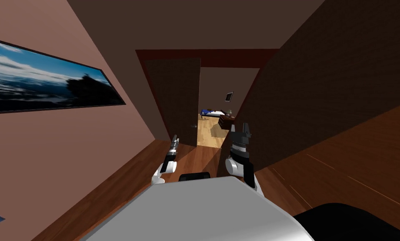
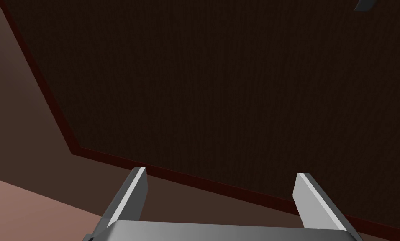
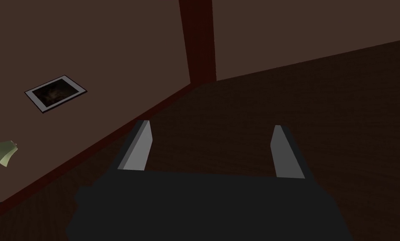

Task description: Pull the door open

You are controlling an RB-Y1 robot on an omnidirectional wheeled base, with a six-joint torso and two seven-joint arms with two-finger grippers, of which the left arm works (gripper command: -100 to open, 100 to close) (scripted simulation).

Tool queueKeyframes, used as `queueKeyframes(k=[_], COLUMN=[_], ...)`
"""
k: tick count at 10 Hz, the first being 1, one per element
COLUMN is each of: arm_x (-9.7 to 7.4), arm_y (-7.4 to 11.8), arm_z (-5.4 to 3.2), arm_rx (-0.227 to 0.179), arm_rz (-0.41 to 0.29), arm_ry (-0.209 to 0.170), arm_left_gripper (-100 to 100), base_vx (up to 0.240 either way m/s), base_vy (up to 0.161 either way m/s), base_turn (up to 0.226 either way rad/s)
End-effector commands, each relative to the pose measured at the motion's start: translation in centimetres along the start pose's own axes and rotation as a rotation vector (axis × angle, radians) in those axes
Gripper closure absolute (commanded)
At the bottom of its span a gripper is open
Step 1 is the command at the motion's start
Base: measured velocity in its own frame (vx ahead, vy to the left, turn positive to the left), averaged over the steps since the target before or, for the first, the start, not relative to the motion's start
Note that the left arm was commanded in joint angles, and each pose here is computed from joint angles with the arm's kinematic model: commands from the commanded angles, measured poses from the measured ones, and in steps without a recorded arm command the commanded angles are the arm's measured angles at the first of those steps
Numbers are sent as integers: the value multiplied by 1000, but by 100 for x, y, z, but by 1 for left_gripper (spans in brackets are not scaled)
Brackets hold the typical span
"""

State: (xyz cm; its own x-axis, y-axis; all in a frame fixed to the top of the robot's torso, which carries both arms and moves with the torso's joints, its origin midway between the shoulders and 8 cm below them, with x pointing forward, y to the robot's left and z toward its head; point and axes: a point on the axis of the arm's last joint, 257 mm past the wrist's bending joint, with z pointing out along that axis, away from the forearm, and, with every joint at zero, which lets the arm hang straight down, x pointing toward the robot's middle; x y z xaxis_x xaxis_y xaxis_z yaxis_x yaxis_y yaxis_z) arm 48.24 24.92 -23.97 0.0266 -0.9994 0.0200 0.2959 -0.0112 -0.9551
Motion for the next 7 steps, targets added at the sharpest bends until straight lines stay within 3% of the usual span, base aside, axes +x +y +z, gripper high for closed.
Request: queueKeyframes(k=[1,7], arm_x=[21,225], arm_y=[72,505], arm_z=[-3,-38], arm_rx=[-11,-85], arm_rz=[1,5], arm_ry=[3,33], arm_left_gripper=[-100,-100], base_vx=[72,92], base_vy=[3,7], base_turn=[-11,-56])
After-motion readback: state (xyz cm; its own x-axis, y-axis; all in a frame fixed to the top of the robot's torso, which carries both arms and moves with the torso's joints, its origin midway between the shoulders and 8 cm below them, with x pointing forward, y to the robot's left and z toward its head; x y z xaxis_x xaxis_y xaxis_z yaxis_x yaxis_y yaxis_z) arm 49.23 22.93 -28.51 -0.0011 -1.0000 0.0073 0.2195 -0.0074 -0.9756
